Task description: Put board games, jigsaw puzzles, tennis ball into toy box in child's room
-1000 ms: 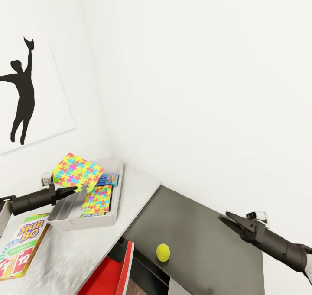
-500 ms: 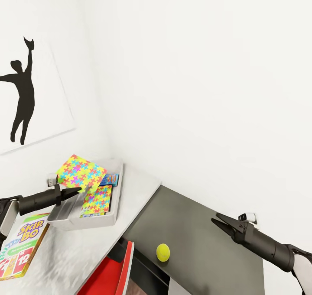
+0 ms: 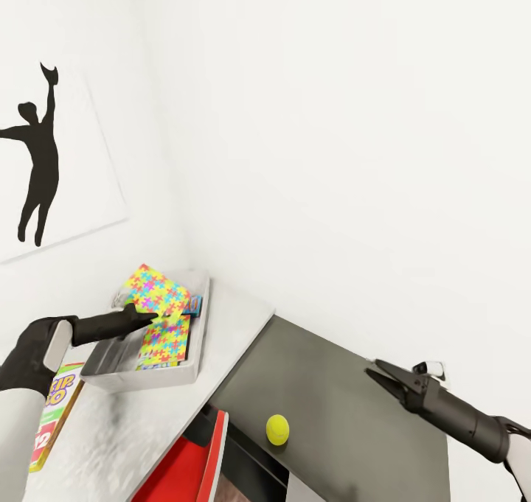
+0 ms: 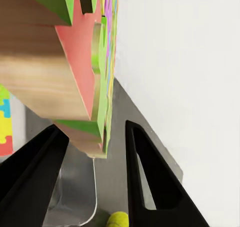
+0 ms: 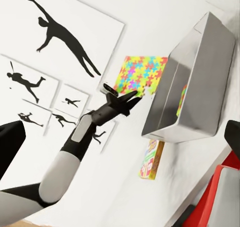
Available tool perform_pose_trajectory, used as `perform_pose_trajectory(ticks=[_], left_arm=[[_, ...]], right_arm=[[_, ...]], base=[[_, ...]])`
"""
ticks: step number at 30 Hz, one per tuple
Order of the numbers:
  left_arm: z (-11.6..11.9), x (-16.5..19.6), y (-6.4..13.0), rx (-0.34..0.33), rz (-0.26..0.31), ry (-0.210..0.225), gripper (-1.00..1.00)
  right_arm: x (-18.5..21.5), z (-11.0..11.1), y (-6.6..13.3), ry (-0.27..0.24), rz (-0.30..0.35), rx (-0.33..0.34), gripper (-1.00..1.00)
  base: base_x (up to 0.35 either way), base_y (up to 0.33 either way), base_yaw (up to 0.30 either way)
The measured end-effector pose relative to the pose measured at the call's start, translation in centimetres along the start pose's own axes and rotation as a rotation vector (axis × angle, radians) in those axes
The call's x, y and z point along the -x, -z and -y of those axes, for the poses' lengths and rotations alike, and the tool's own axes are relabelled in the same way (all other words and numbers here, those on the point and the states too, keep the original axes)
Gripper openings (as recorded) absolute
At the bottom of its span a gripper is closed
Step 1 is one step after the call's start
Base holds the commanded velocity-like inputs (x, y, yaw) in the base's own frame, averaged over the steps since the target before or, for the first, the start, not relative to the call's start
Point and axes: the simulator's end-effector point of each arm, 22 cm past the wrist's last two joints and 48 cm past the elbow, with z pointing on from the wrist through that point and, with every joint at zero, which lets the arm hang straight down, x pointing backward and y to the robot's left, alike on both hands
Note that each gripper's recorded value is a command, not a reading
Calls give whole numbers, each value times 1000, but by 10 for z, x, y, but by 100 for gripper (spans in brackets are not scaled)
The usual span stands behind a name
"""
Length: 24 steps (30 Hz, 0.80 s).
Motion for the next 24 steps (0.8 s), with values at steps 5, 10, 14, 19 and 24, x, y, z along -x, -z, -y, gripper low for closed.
perform_pose_trajectory(ticks=[5, 10, 14, 19, 24], left_arm=[[-13, 2, -20, 100, -16, 34, -100], [-31, 1, -29, 187, -25, 54, -100], [-34, -4, -38, 204, -29, 57, -100], [-39, -7, -44, 222, -30, 57, -100], [-47, -10, -48, 248, -29, 57, -100]], right_arm=[[11, 0, 9, 10, 34, -9, 100], [18, -1, 15, 15, 55, -6, 100], [19, -1, 16, 14, 57, -4, 100], [18, 2, 16, 9, 57, -7, 100], [18, 5, 16, 3, 56, -11, 100]], base=[[0, 0, 0], [0, 0, 0], [0, 0, 0], [0, 0, 0], [0, 0, 0]])
